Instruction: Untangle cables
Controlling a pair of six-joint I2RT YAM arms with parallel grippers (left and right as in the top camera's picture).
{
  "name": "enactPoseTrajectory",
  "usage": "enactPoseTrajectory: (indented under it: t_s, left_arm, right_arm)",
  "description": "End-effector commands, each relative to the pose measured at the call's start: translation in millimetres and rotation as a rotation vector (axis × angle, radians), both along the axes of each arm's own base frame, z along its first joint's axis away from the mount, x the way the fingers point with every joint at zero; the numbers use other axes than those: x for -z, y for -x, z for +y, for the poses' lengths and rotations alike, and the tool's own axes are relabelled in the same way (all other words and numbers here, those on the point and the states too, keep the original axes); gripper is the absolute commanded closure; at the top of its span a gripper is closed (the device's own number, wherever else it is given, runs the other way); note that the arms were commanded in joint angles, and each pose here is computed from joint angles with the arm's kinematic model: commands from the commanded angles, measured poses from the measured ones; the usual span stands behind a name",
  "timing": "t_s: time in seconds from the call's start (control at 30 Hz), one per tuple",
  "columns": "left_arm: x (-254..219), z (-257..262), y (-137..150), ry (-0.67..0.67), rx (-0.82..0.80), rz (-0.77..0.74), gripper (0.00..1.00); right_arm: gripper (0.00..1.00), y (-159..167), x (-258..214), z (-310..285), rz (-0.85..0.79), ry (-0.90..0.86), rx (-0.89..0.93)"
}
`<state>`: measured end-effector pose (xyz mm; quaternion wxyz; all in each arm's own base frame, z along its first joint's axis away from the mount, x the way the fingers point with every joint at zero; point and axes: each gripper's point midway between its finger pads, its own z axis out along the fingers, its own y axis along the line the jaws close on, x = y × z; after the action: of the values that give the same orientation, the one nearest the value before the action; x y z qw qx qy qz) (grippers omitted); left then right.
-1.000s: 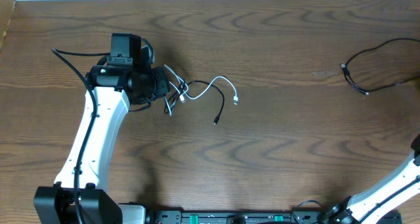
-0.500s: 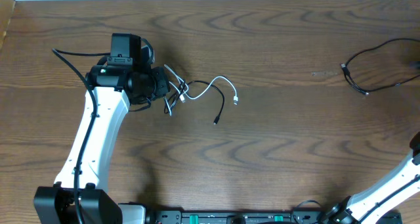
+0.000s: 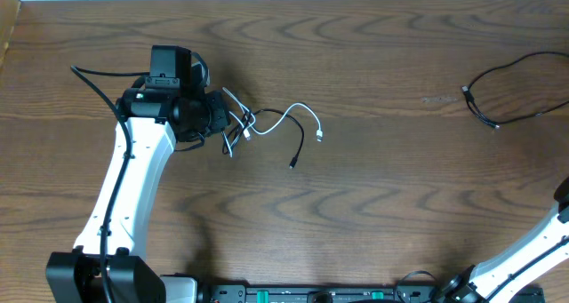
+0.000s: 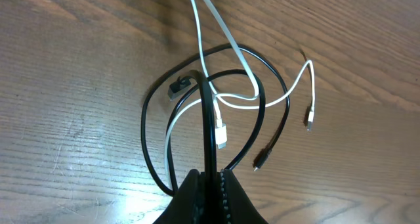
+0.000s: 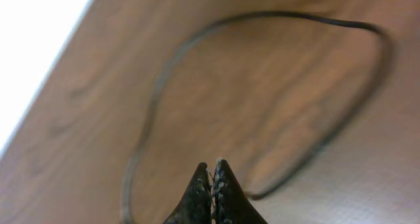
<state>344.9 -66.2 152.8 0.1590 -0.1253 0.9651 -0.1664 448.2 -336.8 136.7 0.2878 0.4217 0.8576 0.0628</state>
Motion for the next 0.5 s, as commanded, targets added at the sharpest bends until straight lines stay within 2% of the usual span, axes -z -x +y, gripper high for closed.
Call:
enactPoseTrajectory:
  t_s: [0.0, 0.13, 0.23, 0.4, 0.47]
  left_arm:
    - [3, -2, 3, 0.003, 0.023, 0.009, 0.92]
    - [3, -2, 3, 0.003, 0.024, 0.009, 0.92]
    - [3, -2, 3, 0.003, 0.024, 0.009, 0.92]
    - [4, -2, 4, 0.002, 0.024, 0.015, 0.92]
    - [4, -2, 4, 0.002, 0.024, 0.014, 0.92]
  right_arm:
    - [0.99, 27, 20, -12, 0.144, 0.075, 0.108]
    - [0.99, 54, 67, -2, 0.255, 0.027, 0.124]
    - [0.99, 95, 99, 8, 0.408, -0.022, 0.167]
    - [0.99, 164, 123, 12, 0.628, -0.073, 0.344]
    - [0.99, 172, 124, 10, 0.64, -0.09, 0.358]
